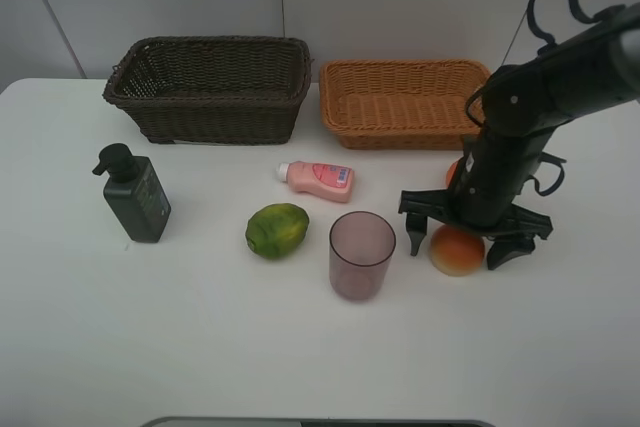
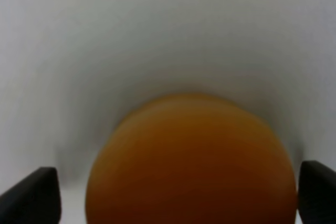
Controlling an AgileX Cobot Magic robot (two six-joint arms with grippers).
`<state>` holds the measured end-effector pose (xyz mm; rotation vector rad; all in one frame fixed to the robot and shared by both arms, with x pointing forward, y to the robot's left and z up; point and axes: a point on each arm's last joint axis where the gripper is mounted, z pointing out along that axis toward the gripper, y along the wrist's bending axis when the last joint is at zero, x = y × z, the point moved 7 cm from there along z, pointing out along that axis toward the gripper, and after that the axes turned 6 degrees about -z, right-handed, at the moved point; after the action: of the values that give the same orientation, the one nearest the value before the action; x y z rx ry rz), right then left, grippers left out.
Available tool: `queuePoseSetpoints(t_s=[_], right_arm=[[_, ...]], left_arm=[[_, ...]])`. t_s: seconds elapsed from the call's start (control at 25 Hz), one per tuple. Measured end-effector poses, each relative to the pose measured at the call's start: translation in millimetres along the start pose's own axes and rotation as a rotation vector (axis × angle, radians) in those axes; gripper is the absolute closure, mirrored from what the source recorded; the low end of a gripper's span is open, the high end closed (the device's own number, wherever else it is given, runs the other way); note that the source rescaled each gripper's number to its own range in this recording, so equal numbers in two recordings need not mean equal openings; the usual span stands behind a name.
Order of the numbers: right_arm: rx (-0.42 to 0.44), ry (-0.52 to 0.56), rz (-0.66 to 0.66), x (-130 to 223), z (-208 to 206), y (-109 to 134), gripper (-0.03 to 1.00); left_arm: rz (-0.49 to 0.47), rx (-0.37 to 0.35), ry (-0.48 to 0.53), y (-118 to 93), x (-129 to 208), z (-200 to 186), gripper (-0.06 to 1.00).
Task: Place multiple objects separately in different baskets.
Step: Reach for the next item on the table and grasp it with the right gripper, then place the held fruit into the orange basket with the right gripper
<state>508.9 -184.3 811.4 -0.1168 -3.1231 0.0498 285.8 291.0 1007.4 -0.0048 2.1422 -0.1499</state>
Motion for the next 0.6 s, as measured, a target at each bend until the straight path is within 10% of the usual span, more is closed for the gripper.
queuePoseSetpoints(t_s=[0.28,0.6], right_arm=[[0.001,0.004,0.002,0.4,1.2,0.1,0.33],[0.001,0.004,0.002,0.4,1.2,0.1,0.33]], left_arm=[[0.0,0.0,0.0,0.0,0.0,0.0,-0.06],[0.0,0.0,0.0,0.0,0.0,0.0,-0.06]])
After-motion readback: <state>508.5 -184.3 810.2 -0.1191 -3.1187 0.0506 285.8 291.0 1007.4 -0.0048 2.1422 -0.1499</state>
